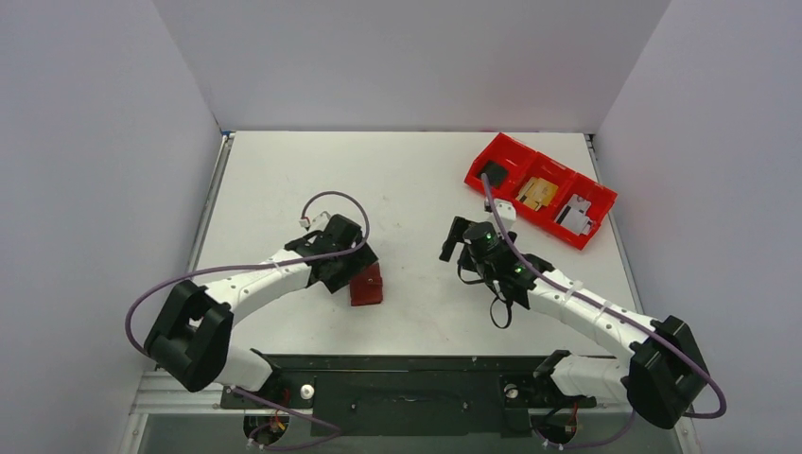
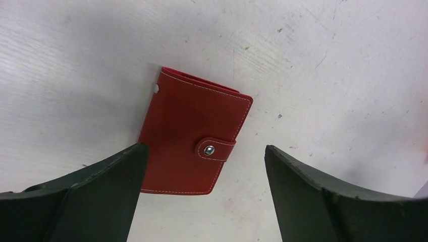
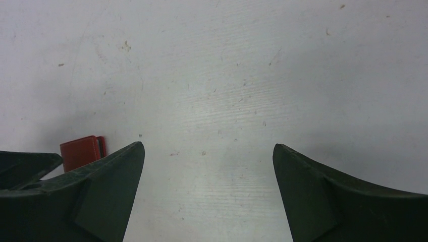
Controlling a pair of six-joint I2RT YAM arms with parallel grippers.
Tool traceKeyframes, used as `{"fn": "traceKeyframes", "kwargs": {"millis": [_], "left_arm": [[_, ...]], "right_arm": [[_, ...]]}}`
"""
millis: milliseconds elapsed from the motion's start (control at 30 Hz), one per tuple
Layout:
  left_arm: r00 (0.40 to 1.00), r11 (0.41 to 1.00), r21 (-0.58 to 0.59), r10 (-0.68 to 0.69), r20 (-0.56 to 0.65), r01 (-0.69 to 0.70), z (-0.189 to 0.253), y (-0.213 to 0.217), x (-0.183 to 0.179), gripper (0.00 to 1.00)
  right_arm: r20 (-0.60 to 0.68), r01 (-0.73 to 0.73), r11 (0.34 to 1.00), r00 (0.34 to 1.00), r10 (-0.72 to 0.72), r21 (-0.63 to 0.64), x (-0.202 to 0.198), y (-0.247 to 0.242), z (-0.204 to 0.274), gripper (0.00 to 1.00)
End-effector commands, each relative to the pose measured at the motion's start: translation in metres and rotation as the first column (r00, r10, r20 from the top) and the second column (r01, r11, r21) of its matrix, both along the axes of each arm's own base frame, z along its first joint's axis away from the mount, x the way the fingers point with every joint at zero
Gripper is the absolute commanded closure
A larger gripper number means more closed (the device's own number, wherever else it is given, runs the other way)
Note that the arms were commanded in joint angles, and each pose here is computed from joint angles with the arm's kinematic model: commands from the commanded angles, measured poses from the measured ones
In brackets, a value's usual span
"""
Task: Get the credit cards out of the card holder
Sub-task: Move the card holder to the center of the board, then open the card holder at the center of the board.
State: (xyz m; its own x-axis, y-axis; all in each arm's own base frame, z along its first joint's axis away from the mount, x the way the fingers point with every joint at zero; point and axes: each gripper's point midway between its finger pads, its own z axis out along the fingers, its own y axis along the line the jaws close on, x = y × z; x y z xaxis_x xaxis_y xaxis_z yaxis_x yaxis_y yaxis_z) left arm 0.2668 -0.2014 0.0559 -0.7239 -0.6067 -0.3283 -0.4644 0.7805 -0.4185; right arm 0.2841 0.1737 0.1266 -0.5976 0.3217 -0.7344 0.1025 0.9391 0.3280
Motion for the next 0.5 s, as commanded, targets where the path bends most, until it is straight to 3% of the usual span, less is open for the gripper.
{"fn": "traceKeyframes", "kwargs": {"millis": [0, 167, 300, 467], "left_arm": [[0.997, 0.991, 0.133, -0.001, 0.077, -0.009, 0.036, 0.042, 0.004, 0.16], [0.998, 0.966, 0.255, 0.017, 0.063, -0.032, 0.029, 0.105, -0.007, 0.16], [0.996, 0.961, 0.270, 0.050, 0.073, -0.068, 0.027, 0.135, -0.011, 0.16], [0.992, 0.953, 0.280, 0.097, 0.076, -0.114, 0.027, 0.152, -0.014, 0.16]], "right_arm": [[-0.002, -0.122, 0.992, 0.993, 0.122, -0.027, -0.004, 0.038, 0.006, 0.07], [-0.016, -0.239, 0.963, 0.971, 0.239, -0.121, -0.014, 0.095, 0.013, 0.13], [-0.067, -0.309, 0.932, 0.951, 0.301, -0.189, -0.017, 0.133, 0.003, 0.34], [-0.105, -0.376, 0.887, 0.927, 0.360, -0.268, -0.023, 0.174, -0.009, 0.41]]}}
